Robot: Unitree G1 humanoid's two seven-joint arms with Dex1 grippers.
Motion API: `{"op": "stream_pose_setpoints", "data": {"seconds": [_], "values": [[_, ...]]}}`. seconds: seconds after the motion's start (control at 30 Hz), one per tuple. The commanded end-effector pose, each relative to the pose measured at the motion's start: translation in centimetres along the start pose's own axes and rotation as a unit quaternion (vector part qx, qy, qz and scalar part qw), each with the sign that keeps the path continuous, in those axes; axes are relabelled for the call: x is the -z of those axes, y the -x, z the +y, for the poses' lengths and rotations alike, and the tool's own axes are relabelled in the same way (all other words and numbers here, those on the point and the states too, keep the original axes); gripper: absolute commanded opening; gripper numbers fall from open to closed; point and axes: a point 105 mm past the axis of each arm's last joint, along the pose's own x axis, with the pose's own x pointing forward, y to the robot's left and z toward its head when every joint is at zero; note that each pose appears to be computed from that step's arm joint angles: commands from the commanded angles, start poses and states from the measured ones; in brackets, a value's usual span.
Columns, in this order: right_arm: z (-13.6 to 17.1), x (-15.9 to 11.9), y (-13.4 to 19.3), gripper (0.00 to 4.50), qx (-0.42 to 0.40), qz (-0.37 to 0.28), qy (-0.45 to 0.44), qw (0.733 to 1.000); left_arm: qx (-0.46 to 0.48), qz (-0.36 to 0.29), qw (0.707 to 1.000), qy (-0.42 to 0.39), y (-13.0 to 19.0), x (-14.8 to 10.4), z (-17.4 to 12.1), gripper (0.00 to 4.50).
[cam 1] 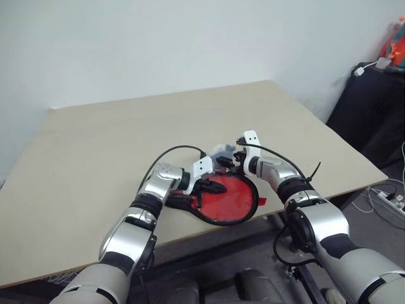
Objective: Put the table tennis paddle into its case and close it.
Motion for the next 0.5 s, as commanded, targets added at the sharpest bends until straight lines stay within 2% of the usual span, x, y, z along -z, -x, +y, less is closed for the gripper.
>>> {"op": "stream_pose_setpoints", "data": {"seconds": [0.03,0.17,0.27,0.5], "values": [[0.51,-2.34,0.02,4.42,-0.009,-0.030,0.016,0.999,0.005,0.034,0.999,0.019,-0.06,1.96,-0.53,0.00],[0.60,-2.26,0.01,4.42,-0.013,-0.028,0.012,0.999,0.009,0.040,0.999,0.019,-0.01,2.11,-0.60,0.00],[0.41,-2.27,0.05,3.93,-0.007,-0.030,0.006,1.000,0.014,0.044,0.999,0.025,0.09,2.19,-0.67,0.00],[-0.01,-2.61,0.21,2.02,0.003,-0.040,-0.014,0.999,0.018,0.052,0.998,0.024,0.27,2.31,-0.68,0.00]]}}
